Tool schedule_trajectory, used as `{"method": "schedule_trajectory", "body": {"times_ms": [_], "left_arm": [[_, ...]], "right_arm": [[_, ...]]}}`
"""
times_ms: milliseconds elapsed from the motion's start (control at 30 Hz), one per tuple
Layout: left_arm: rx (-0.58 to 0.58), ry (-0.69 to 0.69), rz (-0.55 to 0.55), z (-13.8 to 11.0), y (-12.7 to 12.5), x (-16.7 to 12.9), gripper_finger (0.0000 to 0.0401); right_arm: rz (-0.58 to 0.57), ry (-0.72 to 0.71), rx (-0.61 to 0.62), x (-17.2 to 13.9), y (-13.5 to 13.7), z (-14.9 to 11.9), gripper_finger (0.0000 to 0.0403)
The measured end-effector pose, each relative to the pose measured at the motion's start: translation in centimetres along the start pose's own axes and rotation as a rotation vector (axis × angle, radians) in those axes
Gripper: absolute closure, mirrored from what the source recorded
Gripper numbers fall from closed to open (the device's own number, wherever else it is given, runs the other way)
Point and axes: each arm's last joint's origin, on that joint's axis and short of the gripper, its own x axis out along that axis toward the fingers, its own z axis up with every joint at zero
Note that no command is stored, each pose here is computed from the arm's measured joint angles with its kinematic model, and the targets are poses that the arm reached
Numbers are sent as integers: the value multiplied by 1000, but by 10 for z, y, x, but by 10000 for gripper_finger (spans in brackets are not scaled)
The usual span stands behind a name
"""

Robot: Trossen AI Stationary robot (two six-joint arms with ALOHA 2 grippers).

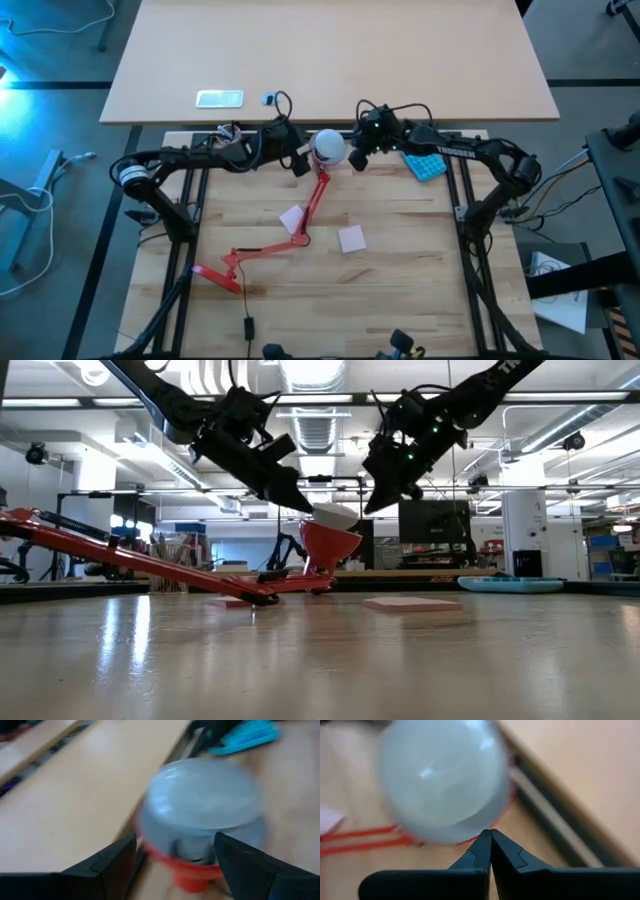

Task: Screw lightbulb
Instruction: Insert the lightbulb into the red lamp

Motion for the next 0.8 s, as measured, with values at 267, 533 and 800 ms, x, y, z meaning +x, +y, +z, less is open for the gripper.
{"method": "schedule_trajectory", "body": {"times_ms": [267,533,800], "left_arm": [[-25,-29,-52,2,-8,0,143],[-15,-55,19,2,6,2,143],[15,-15,110,-6,28,3,143]], "right_arm": [[-43,-143,11,13,-11,10,401],[52,-73,34,23,-2,1,401],[100,12,27,2,4,-2,401]]}}
